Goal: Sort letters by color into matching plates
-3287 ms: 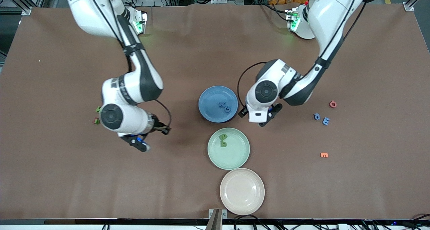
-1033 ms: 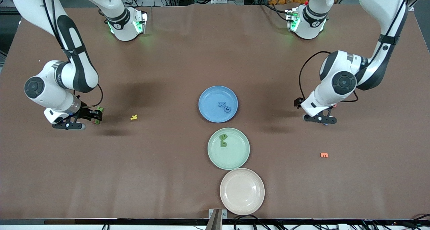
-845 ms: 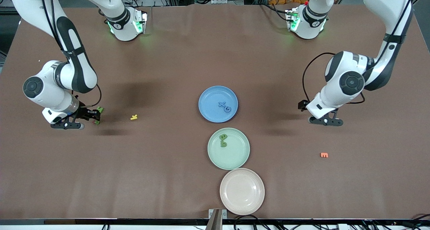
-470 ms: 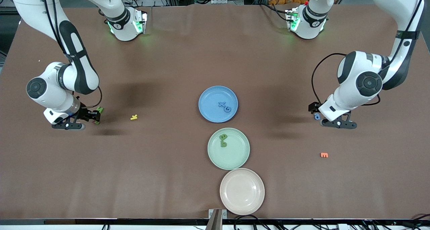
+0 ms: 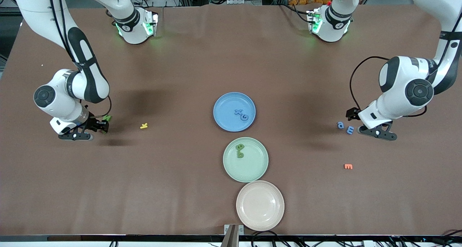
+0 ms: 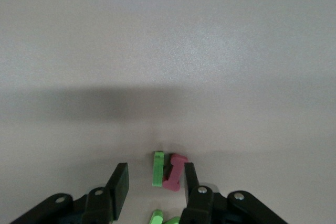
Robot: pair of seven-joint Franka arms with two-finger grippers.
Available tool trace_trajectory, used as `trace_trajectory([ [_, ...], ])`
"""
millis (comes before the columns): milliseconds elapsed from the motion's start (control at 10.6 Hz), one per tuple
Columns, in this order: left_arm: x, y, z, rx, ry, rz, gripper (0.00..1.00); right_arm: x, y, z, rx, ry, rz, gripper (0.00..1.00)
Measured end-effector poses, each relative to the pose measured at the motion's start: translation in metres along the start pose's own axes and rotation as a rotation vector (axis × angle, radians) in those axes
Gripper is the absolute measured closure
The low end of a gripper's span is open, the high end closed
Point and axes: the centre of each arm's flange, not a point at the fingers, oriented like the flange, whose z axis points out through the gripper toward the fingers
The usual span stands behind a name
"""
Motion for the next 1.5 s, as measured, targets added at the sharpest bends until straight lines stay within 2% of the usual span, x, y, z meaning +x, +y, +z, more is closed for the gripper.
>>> trace_trajectory([
  [376, 0.01, 0.017, -0.018, 0.0, 0.009, 0.024, 0.0, 0.0, -0.01, 0.015, -0.016, 0.011, -0.019, 0.53],
  [470, 0.009, 0.028, -0.019, 0.005, -0.015, 0.027, 0.0, 0.001, -0.012, 0.016, -0.018, 0.013, -0.023, 0.63],
  [564, 0.008, 0.033, -0.017, 0.017, -0.031, 0.034, 0.0, 0.001, -0.013, 0.017, -0.018, 0.013, -0.024, 0.78],
  [657, 0.009, 0.035, -0.015, 0.03, -0.04, 0.06, 0.0, 0.001, -0.012, 0.016, -0.018, 0.014, -0.023, 0.89],
  [939, 0.007, 0.018, -0.008, 0.047, -0.034, 0.213, 0.0, 0.001, -0.014, 0.016, -0.018, 0.013, -0.052, 0.89],
  [1221, 0.002, 0.014, 0.012, 0.05, 0.012, 0.306, 0.0, 0.004, -0.021, 0.005, 0.007, -0.037, -0.061, 0.89],
  [1503, -0.005, 0.009, 0.054, 0.018, -0.022, 0.392, 0.0, 0.014, -0.034, -0.018, 0.036, -0.07, -0.039, 0.89],
])
